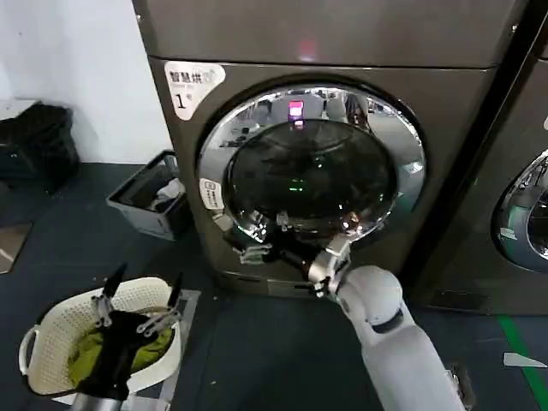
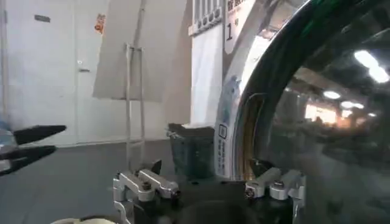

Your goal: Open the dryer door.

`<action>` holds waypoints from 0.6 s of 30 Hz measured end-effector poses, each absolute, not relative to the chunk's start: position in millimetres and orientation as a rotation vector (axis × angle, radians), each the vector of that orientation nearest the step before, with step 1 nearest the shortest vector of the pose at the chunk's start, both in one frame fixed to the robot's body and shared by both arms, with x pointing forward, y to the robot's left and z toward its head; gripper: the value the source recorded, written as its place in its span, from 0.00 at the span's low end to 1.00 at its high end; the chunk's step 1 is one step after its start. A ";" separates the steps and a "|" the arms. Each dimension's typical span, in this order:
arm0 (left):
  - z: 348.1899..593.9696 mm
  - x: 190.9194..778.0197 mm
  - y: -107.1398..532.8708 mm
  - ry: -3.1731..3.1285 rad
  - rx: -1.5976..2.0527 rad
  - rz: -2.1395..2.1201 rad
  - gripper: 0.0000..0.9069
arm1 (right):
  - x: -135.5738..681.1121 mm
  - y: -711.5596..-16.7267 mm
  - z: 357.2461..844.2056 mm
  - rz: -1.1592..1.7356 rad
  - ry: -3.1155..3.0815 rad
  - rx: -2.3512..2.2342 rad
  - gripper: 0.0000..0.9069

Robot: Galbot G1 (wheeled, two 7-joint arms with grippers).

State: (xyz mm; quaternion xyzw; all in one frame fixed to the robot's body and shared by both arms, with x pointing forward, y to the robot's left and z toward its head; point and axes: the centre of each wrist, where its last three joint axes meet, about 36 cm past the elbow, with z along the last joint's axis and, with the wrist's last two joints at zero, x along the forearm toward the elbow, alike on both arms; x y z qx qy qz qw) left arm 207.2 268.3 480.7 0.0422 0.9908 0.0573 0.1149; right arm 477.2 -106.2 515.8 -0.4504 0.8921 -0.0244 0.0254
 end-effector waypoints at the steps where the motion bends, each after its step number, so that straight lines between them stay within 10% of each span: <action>1: 480.7 207.2 268.2 2.904 0.124 0.167 1.00 | 477.4 -104.0 515.4 -0.075 2.761 -1.389 1.00; 18: 479.3 208.1 267.6 2.903 0.132 0.165 1.00 | 486.2 -68.4 510.3 -0.084 2.803 -1.327 1.00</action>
